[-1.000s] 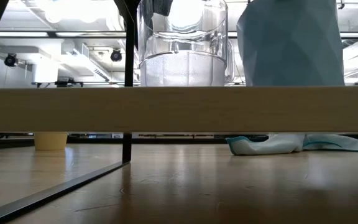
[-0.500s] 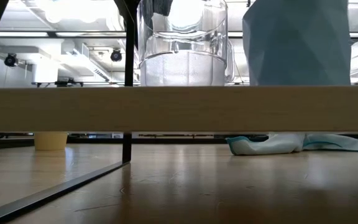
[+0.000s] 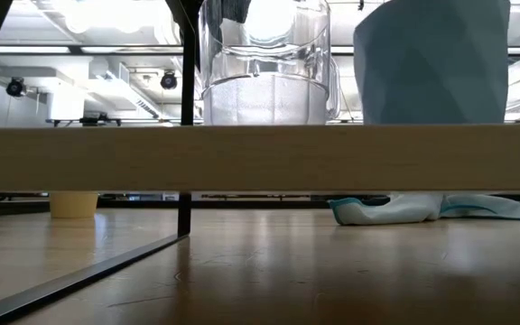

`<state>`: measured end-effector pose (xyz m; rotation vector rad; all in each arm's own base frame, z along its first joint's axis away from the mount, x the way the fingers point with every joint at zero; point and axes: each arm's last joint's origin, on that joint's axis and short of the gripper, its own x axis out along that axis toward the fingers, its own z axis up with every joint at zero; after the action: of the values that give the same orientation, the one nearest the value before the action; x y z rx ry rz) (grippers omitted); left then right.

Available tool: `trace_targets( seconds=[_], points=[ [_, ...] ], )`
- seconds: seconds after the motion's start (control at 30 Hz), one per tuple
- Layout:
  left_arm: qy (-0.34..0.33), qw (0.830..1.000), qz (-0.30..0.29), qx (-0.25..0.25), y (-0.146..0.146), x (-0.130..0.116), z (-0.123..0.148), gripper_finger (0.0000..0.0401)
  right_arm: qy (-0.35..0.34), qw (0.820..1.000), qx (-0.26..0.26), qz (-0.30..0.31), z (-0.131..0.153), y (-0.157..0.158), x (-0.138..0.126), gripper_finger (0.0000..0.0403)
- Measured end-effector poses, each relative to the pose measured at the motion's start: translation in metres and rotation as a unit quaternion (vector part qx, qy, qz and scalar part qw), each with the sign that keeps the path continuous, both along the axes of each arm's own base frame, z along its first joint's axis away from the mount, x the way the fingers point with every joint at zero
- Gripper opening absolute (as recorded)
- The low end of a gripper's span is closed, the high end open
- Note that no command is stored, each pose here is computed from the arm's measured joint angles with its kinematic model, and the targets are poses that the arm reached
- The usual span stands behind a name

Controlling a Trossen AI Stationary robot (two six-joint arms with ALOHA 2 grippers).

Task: Stack small to large cups/mugs on shelf
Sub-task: Put the blue cup on the shelf

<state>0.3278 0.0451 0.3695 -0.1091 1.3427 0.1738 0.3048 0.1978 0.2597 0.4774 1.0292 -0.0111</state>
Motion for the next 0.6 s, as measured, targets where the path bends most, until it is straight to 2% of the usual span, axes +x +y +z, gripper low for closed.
trace_targets(
  seconds=[0.2, 0.37, 0.5, 0.6],
  points=[
    [0.0, 1.0, 0.0, 0.0, 0.0, 0.0, 0.0, 0.0073, -0.027, 0.999, 0.028, -0.005, 0.005, 0.005, 0.003, 0.0089],
    [0.0, 1.0, 0.0, 0.0, 0.0, 0.0, 0.0, 0.0073, -0.077, 0.995, 0.057, 0.002, 0.013, 0.01, 0.01, 0.0081],
    [0.0, 1.0, 0.0, 0.0, 0.0, 0.0, 0.0, 0.0073, -0.073, 0.997, 0.025, 0.025, 0.013, 0.008, 0.008, 0.0079],
    [0.0, 1.0, 0.0, 0.0, 0.0, 0.0, 0.0, 0.0073, -0.049, 0.998, -0.027, 0.012, 0.013, 0.001, 0.004, 0.0079]
  ],
)
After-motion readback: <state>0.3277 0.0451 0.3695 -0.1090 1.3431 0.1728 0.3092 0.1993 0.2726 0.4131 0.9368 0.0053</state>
